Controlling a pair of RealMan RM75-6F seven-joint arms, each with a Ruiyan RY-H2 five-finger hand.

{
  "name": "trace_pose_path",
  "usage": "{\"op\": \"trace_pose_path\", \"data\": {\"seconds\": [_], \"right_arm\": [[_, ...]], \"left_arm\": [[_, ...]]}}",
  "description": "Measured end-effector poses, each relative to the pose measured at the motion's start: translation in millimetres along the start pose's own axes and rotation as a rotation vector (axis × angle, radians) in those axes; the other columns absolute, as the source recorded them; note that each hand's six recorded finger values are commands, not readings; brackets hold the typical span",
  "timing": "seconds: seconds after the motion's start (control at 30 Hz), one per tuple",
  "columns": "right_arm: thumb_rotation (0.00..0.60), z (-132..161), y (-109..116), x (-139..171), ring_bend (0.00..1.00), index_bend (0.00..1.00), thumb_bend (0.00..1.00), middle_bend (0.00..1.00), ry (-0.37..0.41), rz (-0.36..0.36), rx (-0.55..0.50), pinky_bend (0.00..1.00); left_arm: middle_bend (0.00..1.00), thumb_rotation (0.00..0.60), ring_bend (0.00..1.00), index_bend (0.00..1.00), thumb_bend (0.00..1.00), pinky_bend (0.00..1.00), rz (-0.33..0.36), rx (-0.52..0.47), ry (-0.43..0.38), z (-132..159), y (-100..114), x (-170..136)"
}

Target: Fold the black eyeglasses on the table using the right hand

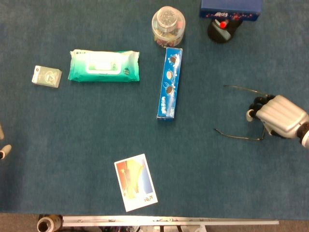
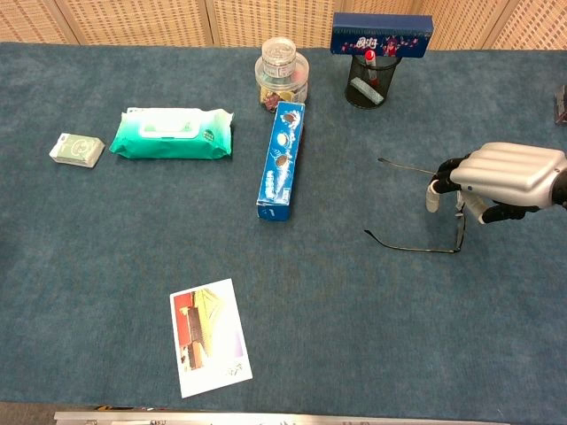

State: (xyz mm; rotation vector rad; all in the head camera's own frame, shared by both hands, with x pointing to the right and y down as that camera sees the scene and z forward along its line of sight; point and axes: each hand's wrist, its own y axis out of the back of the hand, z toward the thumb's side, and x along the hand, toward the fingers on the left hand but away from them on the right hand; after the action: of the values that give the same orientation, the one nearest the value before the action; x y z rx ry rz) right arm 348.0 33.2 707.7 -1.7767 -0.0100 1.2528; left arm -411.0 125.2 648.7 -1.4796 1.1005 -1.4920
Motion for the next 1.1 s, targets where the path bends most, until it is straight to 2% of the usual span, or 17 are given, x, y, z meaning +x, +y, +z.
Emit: {"op": "trace_pose_path", "data": {"seconds": [0.33,0.6,1.1], "right_arm": [[0.6,-0.7,-7.5,6.0,0.18,0.35,1.0,0.34,0.071,0.0,0.081,0.3],[0.6,-10.3,-10.3,9.4,0.18,0.35,1.0,0.34,0.049,0.022,0.111,0.3],[0.6,-14.1,-13.7,4.1,0.18,0.36,1.0,0.35,0.022,0.046,0.119,0.3]], "left_arm": [[0.85,0.6,1.0,0.62,0.05,0.98,-0.003,0.018,-0.001,4.6,0.4,0.2],[0.85,0.6,1.0,0.62,0.05,0.98,-0.003,0.019,-0.006,11.0,0.4,0.5],[0.85,0.6,1.0,0.62,0.05,0.98,-0.01,0.011,0.009,5.4,-1.8,-2.2]]}}
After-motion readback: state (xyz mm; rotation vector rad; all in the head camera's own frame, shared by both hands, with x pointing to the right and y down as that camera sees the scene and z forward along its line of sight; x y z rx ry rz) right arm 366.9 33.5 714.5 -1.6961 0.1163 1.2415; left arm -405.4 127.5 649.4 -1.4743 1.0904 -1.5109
